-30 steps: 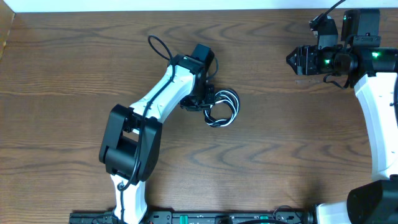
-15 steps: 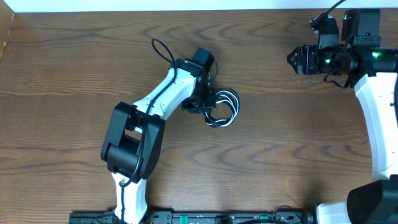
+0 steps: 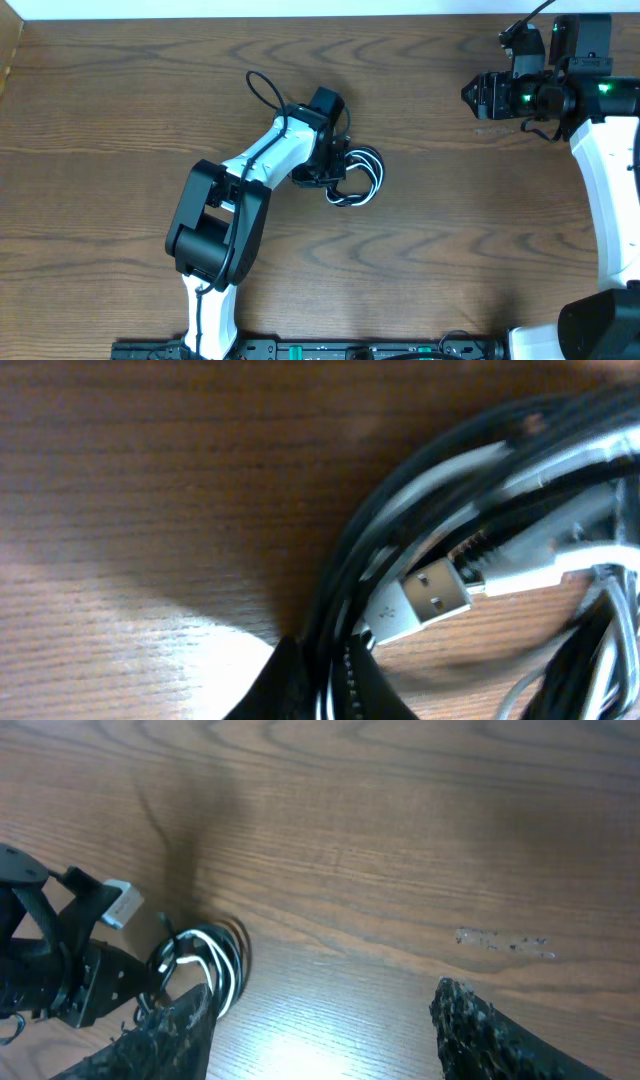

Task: Untangle cables
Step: 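Grasp the cable bundle with the left gripper and lift it, then bring the right gripper to the hanging white cable loop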

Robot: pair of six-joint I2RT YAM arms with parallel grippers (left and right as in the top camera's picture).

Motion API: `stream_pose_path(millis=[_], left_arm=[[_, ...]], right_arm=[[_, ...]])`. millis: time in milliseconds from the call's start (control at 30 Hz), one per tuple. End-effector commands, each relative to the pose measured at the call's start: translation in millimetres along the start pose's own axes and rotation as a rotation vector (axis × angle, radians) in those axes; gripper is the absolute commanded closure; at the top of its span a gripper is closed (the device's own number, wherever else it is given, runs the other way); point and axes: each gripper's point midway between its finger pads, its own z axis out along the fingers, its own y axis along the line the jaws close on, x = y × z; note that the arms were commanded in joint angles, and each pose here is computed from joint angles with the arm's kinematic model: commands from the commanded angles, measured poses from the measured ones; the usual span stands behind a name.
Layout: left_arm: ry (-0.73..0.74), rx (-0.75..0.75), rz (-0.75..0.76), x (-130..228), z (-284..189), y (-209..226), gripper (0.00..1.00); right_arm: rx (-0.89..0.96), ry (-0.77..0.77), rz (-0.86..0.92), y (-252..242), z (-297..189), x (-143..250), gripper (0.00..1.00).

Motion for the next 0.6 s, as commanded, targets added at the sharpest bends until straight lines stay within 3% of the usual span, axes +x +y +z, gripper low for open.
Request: stream_pose_path(millis=[0, 167, 400, 567], left_arm=[[0.019, -0.029, -0.017, 7, 7, 7, 0.92], [-0.163, 0.022, 0.017, -23, -41, -11, 0.93], [-0.595, 0.269, 0.011, -69, -176, -64, 0.92], [-0.678, 0.386, -0.111, -71, -218, -75, 0.93]], right_arm=[[0.006, 0.006, 0.011, -1, 4, 2, 0.34], [0.005, 0.002, 0.016, -1, 4, 1, 0.34], [-0.104, -0.014, 0.008, 26, 6, -4, 0.34], [-0.159, -0.013, 0.022, 54, 11, -5, 0.35]])
